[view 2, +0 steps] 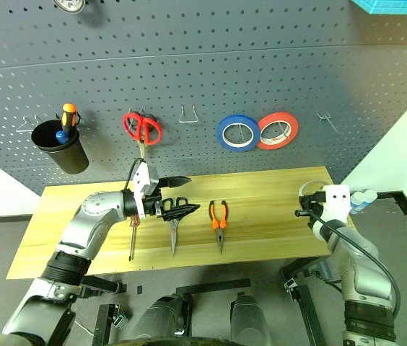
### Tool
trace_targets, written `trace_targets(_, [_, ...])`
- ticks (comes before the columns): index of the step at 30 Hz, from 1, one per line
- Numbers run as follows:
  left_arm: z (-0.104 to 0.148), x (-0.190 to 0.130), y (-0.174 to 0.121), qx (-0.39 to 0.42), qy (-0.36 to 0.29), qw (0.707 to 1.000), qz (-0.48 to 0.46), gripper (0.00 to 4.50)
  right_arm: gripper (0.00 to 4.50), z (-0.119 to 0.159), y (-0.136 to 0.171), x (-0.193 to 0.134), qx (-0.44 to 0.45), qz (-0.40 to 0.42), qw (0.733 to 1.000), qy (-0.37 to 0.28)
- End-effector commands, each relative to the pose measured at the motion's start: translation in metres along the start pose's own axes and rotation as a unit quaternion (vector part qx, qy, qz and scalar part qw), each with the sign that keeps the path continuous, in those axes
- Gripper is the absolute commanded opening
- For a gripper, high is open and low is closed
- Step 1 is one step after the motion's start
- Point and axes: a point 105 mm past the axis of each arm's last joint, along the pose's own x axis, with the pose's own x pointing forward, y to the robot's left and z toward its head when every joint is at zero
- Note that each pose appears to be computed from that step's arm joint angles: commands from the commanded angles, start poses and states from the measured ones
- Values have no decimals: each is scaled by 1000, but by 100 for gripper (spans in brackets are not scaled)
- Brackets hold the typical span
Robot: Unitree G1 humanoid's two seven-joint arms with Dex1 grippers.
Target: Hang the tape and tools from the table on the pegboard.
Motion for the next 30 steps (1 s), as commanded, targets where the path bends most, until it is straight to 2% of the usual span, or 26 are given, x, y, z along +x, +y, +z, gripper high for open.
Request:
trace_targets(1, [21,-1,3,11,-44,999,3,442,3,39,-4,-4,-5,-6,996,-91])
trace_targets(11, [39,0,1,1,-88,996,0,442,3,72,-12,-7,-9,-22,984,-178])
trace_targets(16, [53,2,-3,-8,-126,992,-13,442,3,81,-14,0,-19,-24,982,-187])
trace_targets(25, [58,4,-9,-16,-140,990,-29,442,3,98,-15,13,-32,-25,978,-207])
trace_targets(30, [58,3,-9,-15,-140,990,-28,442,3,103,-17,9,-33,-28,975,-216])
